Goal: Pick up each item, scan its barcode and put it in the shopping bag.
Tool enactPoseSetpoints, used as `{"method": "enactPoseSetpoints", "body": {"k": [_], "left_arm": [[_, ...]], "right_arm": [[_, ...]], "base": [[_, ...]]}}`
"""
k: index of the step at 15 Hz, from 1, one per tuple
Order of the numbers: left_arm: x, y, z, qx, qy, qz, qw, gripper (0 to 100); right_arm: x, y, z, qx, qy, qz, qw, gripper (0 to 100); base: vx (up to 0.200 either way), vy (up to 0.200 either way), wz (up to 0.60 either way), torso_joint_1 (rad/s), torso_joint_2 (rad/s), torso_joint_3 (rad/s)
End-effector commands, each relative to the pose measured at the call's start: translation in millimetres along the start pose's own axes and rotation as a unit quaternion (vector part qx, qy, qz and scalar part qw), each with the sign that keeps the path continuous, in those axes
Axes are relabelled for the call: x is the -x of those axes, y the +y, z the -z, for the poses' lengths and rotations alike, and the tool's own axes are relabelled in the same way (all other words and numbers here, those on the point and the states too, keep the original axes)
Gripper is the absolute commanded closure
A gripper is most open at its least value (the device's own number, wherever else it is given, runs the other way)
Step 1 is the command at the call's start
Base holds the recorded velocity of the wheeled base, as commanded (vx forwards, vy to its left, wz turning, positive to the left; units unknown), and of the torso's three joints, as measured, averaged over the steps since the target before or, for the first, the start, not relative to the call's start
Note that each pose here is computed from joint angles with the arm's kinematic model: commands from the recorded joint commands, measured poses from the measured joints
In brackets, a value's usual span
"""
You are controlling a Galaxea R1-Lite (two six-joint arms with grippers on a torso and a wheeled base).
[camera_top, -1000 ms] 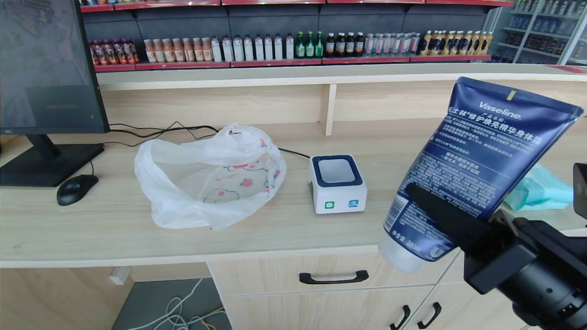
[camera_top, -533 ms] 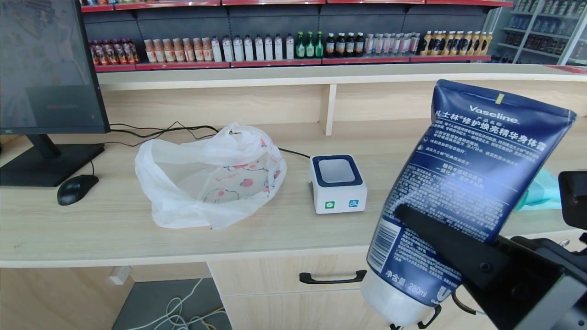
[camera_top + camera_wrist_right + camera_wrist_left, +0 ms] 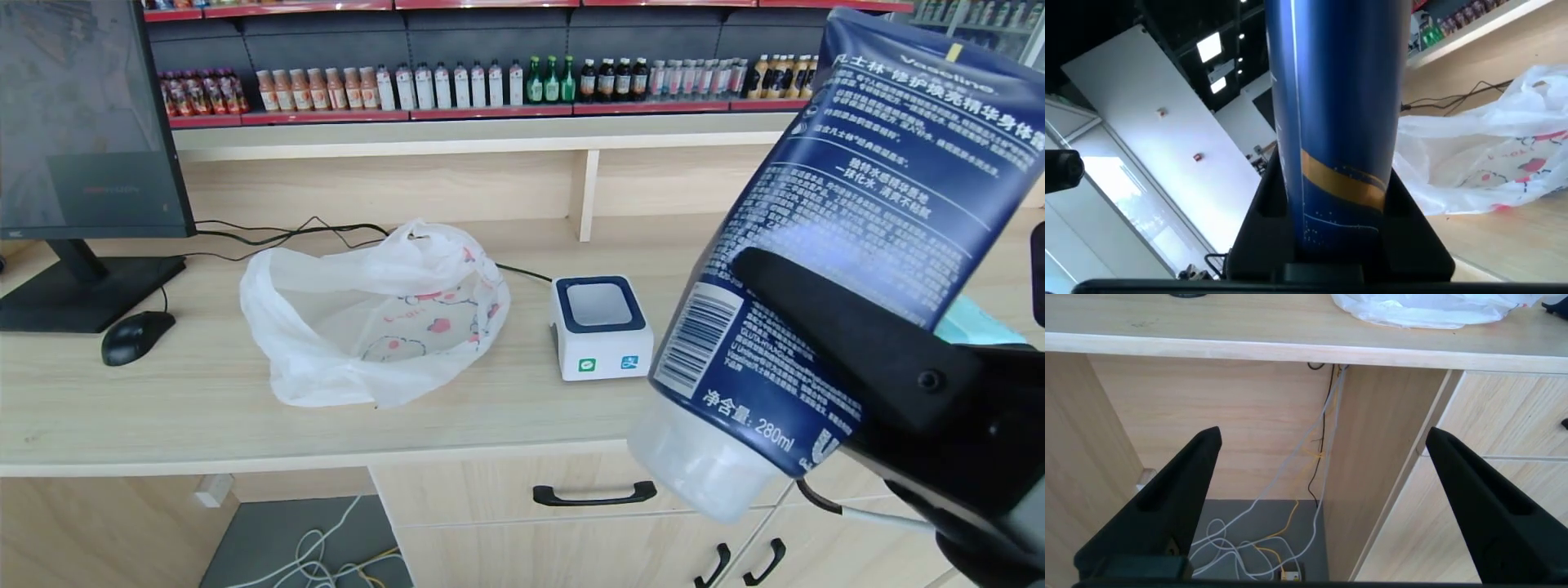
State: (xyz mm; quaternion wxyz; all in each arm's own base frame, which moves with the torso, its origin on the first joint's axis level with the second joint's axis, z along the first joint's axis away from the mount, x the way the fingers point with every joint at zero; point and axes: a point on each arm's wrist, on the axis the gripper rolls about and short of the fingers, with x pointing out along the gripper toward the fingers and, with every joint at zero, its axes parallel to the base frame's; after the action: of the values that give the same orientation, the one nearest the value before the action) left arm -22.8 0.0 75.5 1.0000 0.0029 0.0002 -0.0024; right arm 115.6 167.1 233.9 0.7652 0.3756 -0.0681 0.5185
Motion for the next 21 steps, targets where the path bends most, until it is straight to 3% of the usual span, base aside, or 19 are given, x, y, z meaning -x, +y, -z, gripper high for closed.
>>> {"method": "enactPoseSetpoints", "body": {"k": [1,11,21], "left_arm": [[0.0,0.0,0.0,0.0,0.0,0.0,1.0,0],[0.0,0.0,0.0,0.0,0.0,0.0,1.0,0],[0.0,0.0,0.0,0.0,0.0,0.0,1.0,0]], "right_arm": [[-3.4,12.1,6.9,-0.017,0.012,-0.028,0.999,100],[-7.4,32.4,23.6,-0.047,0.044,-0.071,0.995,100],[-7.8,31.2,20.6,-0.043,0.037,-0.068,0.996,100]], "base": [[0.0,0.0,0.0,0.0,0.0,0.0],[0.0,0.0,0.0,0.0,0.0,0.0],[0.0,0.0,0.0,0.0,0.0,0.0]]}}
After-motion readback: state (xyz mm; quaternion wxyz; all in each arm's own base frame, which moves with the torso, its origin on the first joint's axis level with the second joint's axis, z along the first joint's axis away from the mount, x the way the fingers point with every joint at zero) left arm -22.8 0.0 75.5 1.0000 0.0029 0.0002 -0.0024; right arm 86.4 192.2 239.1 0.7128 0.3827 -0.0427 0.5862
